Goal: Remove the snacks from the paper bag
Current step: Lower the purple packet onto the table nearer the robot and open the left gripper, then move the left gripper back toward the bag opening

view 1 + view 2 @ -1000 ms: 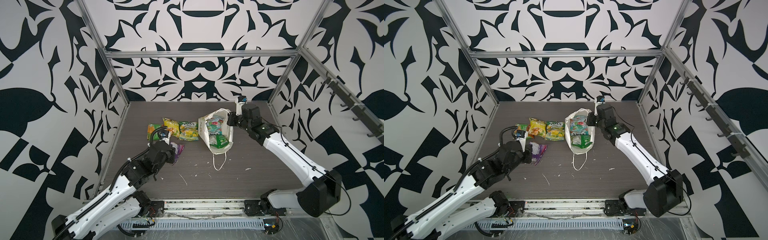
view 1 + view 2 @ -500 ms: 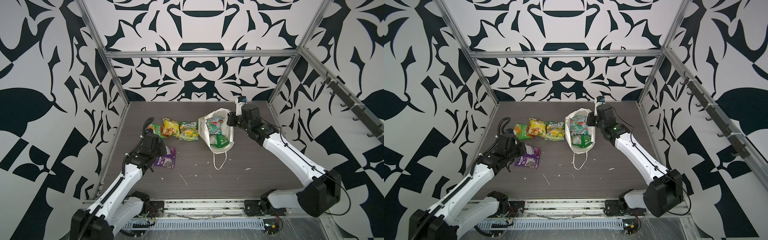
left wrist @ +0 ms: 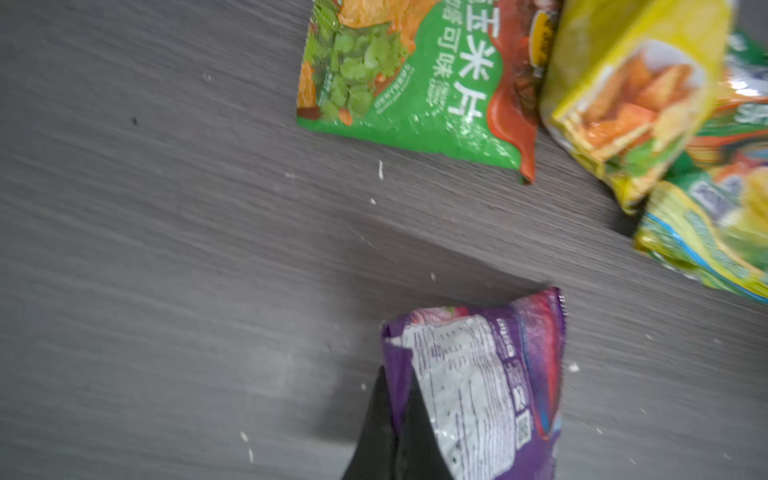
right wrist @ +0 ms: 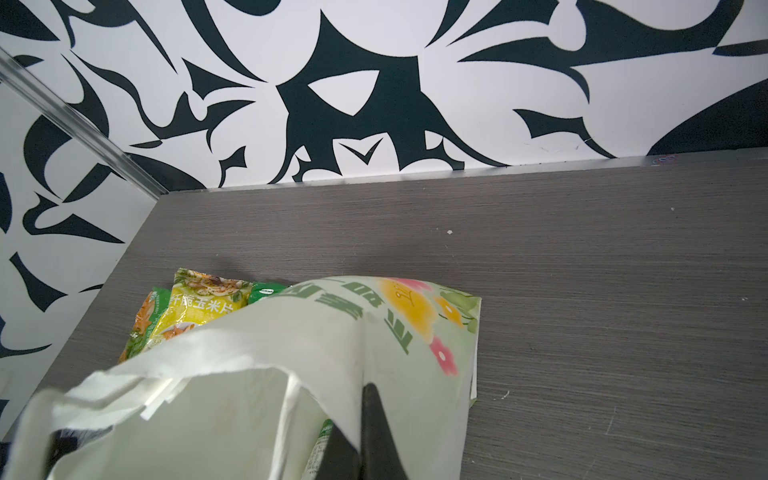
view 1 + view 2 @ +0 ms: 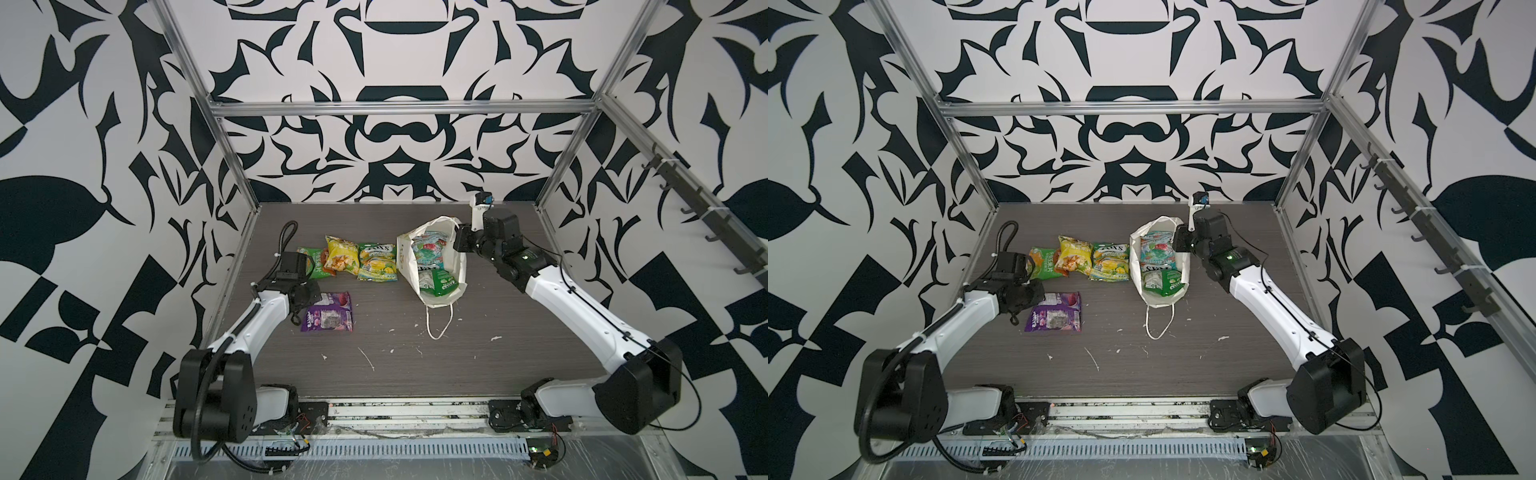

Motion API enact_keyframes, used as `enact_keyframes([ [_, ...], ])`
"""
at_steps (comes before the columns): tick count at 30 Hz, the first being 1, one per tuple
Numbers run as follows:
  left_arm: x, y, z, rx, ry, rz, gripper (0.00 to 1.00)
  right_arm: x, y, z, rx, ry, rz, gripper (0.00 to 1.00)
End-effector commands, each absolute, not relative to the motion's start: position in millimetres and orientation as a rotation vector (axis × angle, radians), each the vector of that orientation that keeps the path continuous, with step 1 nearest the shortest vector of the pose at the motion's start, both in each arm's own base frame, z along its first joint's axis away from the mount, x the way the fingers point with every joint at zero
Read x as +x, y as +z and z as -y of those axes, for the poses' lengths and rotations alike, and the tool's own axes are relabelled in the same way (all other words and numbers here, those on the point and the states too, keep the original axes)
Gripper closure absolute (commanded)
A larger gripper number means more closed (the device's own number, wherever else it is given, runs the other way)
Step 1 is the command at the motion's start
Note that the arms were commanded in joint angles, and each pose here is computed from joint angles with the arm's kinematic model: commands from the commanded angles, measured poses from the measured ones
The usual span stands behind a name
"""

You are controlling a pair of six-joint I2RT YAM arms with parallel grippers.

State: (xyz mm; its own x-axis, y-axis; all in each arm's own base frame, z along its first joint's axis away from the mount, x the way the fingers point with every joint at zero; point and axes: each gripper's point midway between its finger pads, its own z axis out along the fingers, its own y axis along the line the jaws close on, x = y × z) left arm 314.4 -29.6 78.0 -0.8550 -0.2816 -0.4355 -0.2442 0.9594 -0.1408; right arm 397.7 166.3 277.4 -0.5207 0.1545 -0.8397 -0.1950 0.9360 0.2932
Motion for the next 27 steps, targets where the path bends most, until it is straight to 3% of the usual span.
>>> enact_keyframes([
  [1, 316, 75, 11, -0.356, 0.007, -2.700, 1.00, 405, 289, -168, -0.044, 0.441, -2.022, 1.00],
  [13, 341, 68, -23, -0.334, 0.306, -2.712, 1.00, 403, 293, -165, -0.057, 0.419, -2.013, 1.00],
  [14, 342, 66, -23, -0.331, 0.308, -2.714, 0.96, 403, 293, -165, -0.057, 0.417, -2.012, 1.00],
  [16, 342, 64, -24, -0.329, 0.326, -2.720, 0.75, 404, 292, -164, -0.060, 0.412, -2.015, 1.00],
  [17, 343, 65, -27, -0.330, 0.347, -2.715, 0.70, 403, 292, -165, -0.061, 0.415, -2.016, 1.00],
  [24, 355, 110, -14, -0.308, 0.383, -2.592, 0.43, 405, 294, -168, -0.064, 0.427, -2.013, 1.00],
  [27, 354, 124, 25, -0.241, 0.346, -2.581, 0.12, 404, 295, -167, -0.061, 0.426, -2.010, 1.00],
])
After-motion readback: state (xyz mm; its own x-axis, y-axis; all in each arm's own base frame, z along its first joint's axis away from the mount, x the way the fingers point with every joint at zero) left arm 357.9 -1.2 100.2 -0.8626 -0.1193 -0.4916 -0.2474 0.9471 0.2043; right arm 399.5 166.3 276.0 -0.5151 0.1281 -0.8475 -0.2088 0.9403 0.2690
